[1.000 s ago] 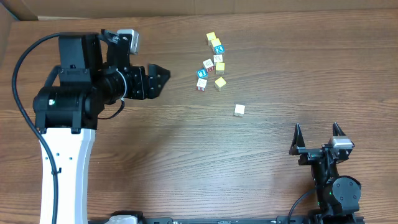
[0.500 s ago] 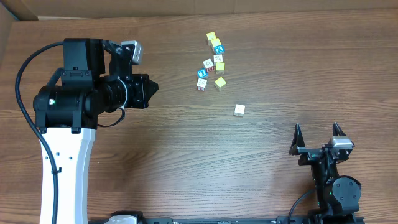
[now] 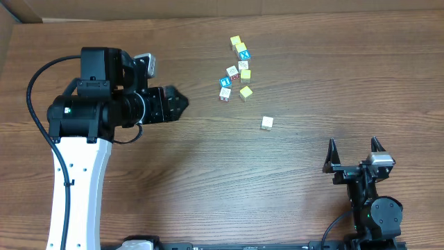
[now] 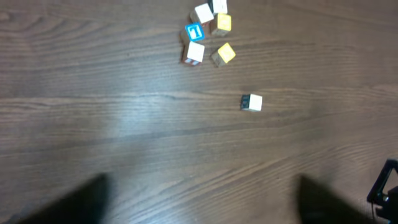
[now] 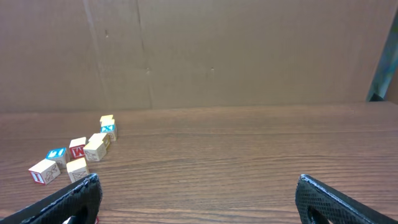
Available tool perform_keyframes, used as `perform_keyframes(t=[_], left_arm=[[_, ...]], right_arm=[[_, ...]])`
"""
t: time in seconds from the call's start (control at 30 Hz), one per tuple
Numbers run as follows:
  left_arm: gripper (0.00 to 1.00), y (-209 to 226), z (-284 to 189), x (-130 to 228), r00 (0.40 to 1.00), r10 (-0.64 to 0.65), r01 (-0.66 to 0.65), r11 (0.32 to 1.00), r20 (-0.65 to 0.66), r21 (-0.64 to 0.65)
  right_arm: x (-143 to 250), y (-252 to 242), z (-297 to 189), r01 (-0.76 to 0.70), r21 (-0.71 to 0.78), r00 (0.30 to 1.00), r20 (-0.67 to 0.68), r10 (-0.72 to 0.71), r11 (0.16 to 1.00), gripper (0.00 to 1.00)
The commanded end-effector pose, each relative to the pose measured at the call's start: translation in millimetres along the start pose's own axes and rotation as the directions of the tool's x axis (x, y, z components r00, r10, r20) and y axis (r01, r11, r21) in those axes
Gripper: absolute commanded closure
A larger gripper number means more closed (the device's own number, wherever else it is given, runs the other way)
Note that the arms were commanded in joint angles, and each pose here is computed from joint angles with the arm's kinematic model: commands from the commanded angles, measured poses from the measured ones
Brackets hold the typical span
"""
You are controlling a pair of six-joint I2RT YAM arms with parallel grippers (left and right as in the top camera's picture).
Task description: Flip 4 blocks
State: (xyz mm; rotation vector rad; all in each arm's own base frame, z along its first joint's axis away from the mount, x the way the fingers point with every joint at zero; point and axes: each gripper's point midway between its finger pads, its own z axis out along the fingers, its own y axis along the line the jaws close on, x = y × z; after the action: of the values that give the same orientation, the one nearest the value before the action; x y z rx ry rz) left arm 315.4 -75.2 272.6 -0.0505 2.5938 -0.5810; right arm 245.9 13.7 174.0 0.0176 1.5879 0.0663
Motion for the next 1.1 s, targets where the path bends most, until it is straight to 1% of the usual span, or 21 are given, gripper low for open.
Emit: perform_keyframes(t=[0.0, 0.13, 0.17, 0.2, 0.23, 0.27, 0.3, 0.33, 0.37, 0.4, 0.73, 1.07], left_arm=[[0.00, -4.9, 2.1, -0.9, 1.000, 0.000, 0.000, 1.000, 0.002, 0.031], [0.00, -5.5, 2.1, -2.5, 1.000, 0.003, -0.003, 0.999, 0.008, 0.034], [0.03, -5.5, 2.1, -2.4, 1.000, 0.003, -0.003, 0.999, 0.008, 0.034], [0.10, -5.5, 2.1, -2.3, 1.000, 0.002, -0.003, 0.999, 0.008, 0.034], [0.22, -5.5, 2.1, -2.2, 1.000, 0.002, -0.003, 0.999, 0.007, 0.034], [0.37, -5.5, 2.1, -2.1, 1.000, 0.002, -0.002, 0.999, 0.007, 0.034], [0.58, -5.5, 2.1, -1.7, 1.000, 0.001, -0.001, 0.999, 0.005, 0.034], [0.77, -5.1, 2.1, 0.3, 1.000, -0.003, 0.003, 0.999, -0.003, 0.032], [0.91, -4.7, 2.1, 2.3, 1.000, -0.006, 0.006, 1.000, -0.011, 0.031], [0.96, -4.5, 2.1, 3.4, 1.000, -0.007, 0.008, 1.000, -0.015, 0.030], [0.96, -2.2, 3.3, 12.8, 0.998, -0.041, 0.042, 0.999, -0.053, 0.021], [0.96, 4.5, 3.9, 39.7, 0.983, -0.092, 0.091, 0.996, -0.157, -0.016]], right_arm=[[2.3, -0.1, 0.3, 0.004, -0.002, 1.000, 0.001, -0.004, 1.000, 0.00], [2.3, -0.1, 0.3, 0.004, -0.002, 1.000, 0.001, -0.004, 1.000, 0.00], [2.3, -0.1, 0.3, 0.004, -0.002, 1.000, 0.001, -0.004, 1.000, 0.00], [2.3, -0.1, 0.3, 0.004, -0.002, 1.000, 0.001, -0.004, 1.000, 0.00], [2.3, -0.1, 0.3, 0.004, -0.002, 1.000, 0.001, -0.004, 1.000, 0.00], [2.3, -0.1, 0.3, 0.004, -0.002, 1.000, 0.001, -0.004, 1.000, 0.00], [2.3, -0.1, 0.3, 0.004, -0.002, 1.000, 0.001, -0.004, 1.000, 0.00], [2.3, -0.1, 0.3, 0.004, -0.002, 1.000, 0.001, -0.004, 1.000, 0.00], [2.3, -0.1, 0.3, 0.004, -0.002, 1.000, 0.001, -0.004, 1.000, 0.00], [2.3, -0.1, 0.3, 0.004, -0.002, 1.000, 0.001, -0.004, 1.000, 0.00], [2.3, -0.1, 0.3, 0.004, -0.002, 1.000, 0.001, -0.004, 1.000, 0.00], [2.3, -0.1, 0.3, 0.004, -0.002, 1.000, 0.001, -0.004, 1.000, 0.00]])
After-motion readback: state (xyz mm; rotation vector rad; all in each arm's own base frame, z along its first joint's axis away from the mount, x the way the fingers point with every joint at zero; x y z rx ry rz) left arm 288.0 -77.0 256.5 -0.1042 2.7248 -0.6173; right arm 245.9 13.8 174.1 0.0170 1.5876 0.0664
